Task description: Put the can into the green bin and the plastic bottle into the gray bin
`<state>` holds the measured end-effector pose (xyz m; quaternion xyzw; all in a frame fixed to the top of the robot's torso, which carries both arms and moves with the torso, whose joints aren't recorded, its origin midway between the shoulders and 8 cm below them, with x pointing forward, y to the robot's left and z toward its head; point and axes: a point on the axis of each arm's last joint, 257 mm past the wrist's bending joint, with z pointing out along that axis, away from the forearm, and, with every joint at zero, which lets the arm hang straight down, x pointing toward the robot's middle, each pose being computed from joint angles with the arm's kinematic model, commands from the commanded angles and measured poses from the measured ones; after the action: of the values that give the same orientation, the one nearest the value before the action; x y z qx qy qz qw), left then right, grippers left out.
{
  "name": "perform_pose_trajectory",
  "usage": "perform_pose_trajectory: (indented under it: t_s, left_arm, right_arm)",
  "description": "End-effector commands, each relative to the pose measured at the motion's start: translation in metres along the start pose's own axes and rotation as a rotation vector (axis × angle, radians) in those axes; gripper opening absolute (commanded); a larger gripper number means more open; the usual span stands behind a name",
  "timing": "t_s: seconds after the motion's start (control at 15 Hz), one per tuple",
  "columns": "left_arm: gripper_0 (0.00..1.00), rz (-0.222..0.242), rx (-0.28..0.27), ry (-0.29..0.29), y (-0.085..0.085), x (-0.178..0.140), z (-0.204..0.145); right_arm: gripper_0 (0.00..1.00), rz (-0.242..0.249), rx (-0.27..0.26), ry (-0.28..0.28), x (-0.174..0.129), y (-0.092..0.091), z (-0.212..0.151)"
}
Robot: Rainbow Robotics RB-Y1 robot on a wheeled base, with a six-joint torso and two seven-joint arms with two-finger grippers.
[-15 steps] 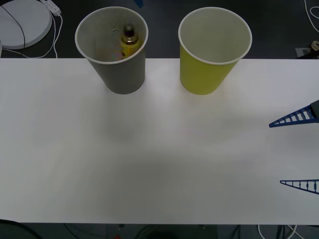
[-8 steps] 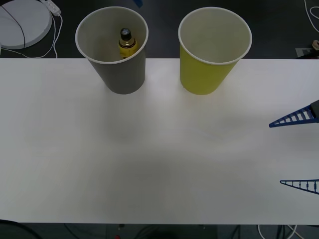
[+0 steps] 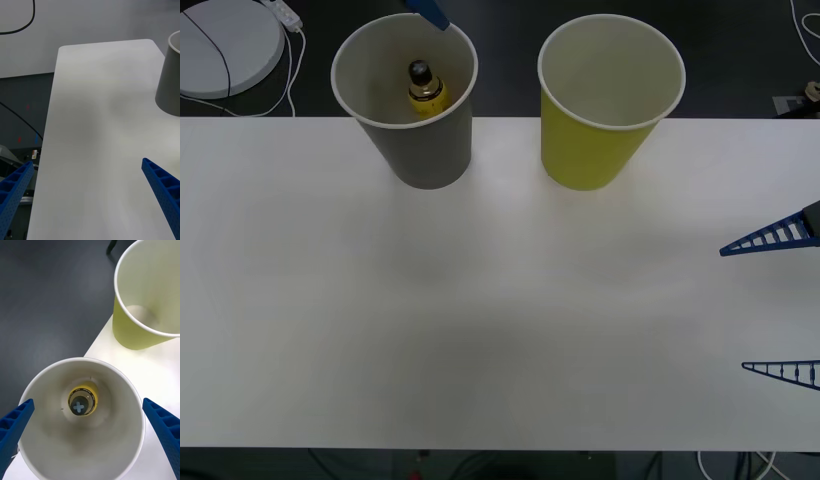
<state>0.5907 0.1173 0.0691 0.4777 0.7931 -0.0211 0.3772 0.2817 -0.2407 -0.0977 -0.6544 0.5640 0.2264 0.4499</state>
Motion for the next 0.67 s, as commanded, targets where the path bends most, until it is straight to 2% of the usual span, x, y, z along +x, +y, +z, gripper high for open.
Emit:
perform_pose_trajectory:
  t_s: [0.07,0.67]
  left_arm:
    - [1.00,0.016,0.011,-0.013,-0.007,0.019,-0.009]
    - [1.00,0.041,0.090,0.011,-0.044,0.093,-0.042]
  right_arm:
    - [1.00,0.000,0.000,0.000,0.000,0.000,0.000]
    - [1.00,0.000,0.000,0.000,0.000,0.000,0.000]
